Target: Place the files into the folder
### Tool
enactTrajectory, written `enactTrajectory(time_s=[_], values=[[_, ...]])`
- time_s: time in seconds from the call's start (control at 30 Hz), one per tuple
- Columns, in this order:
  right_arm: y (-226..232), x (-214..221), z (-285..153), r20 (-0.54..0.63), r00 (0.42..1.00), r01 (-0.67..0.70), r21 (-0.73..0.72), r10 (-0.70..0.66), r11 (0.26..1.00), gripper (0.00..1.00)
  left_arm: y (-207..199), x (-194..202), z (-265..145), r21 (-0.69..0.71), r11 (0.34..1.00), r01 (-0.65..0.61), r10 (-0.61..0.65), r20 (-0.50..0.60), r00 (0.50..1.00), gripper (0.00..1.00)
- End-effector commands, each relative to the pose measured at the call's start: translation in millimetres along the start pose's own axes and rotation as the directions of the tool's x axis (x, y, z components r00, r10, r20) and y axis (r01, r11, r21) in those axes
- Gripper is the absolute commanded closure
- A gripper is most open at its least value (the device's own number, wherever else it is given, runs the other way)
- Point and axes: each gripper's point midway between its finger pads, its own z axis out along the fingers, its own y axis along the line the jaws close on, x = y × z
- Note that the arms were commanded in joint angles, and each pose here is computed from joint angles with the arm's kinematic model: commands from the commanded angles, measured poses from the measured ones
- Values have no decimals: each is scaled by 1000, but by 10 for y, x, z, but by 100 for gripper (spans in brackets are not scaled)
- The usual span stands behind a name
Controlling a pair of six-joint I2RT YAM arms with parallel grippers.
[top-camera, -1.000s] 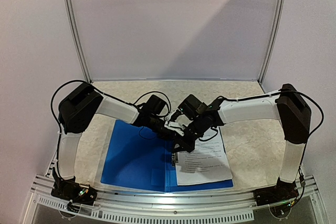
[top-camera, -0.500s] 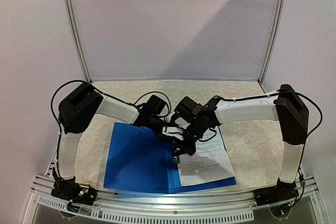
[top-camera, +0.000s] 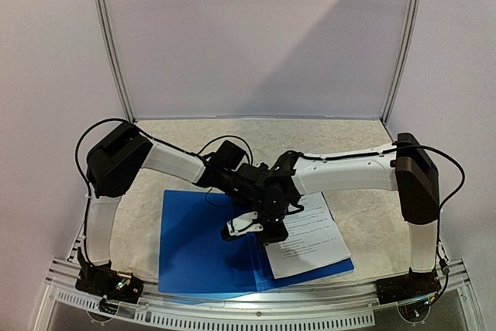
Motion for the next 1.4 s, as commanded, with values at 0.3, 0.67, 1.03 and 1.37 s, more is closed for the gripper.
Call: enactTrajectory(time_s=[0.3,0.67,1.03,1.37], values=[[410,640,404,-267,958,67,-139,-102,988,100,233,189,108,-49,998,38,-40,-41,998,73],[525,735,563,-271,957,55,-187,-105,981,100,264,211,127,-51,998,46,-48,-47,998,73],[657,495,485,-69,992,87,-281,-110,956,100,283,228,137,-53,997,50,-52,-52,997,73],[642,480,328,16,992,126,-300,-127,946,100,275,233,122,-54,998,45,-47,-51,998,74]])
